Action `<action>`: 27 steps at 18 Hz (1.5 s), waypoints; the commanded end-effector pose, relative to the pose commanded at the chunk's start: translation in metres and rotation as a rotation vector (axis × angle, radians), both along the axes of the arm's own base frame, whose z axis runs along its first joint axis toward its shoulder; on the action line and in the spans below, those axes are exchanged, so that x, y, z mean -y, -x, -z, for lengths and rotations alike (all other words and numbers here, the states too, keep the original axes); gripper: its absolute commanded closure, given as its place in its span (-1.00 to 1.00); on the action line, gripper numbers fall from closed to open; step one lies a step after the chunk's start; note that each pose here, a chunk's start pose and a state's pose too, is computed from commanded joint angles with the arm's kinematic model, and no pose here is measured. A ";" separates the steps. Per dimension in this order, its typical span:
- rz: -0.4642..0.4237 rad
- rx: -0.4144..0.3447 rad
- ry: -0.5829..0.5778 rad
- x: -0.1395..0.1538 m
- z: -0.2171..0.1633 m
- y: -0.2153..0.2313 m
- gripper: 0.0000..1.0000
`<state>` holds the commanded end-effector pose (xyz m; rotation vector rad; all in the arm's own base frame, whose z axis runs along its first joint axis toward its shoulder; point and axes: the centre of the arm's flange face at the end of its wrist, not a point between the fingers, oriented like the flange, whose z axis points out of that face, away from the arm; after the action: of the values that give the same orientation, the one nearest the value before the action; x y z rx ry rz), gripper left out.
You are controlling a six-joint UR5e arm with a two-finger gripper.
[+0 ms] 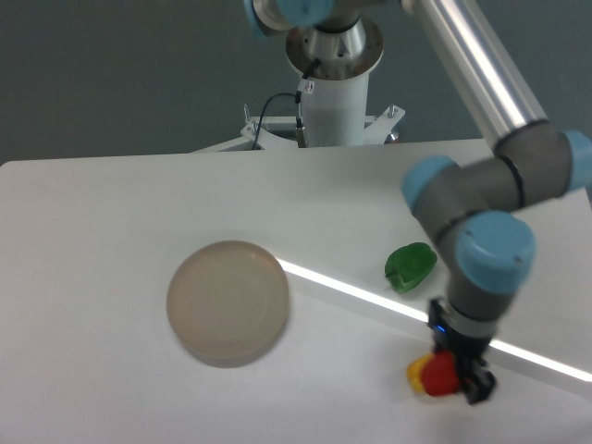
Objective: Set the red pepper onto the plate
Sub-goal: 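Lift the red pepper and carry it over the plate, then lower the red pepper onto the plate and hold it there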
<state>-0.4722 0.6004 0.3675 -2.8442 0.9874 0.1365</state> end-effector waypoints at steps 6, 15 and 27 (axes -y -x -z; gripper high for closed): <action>-0.096 0.068 0.048 -0.013 0.004 -0.121 0.14; -0.237 0.098 0.140 -0.052 0.057 -0.237 0.14; -0.245 0.090 0.128 -0.076 0.104 -0.254 0.20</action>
<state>-0.2177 0.6765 0.2639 -3.0482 0.6503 -0.0332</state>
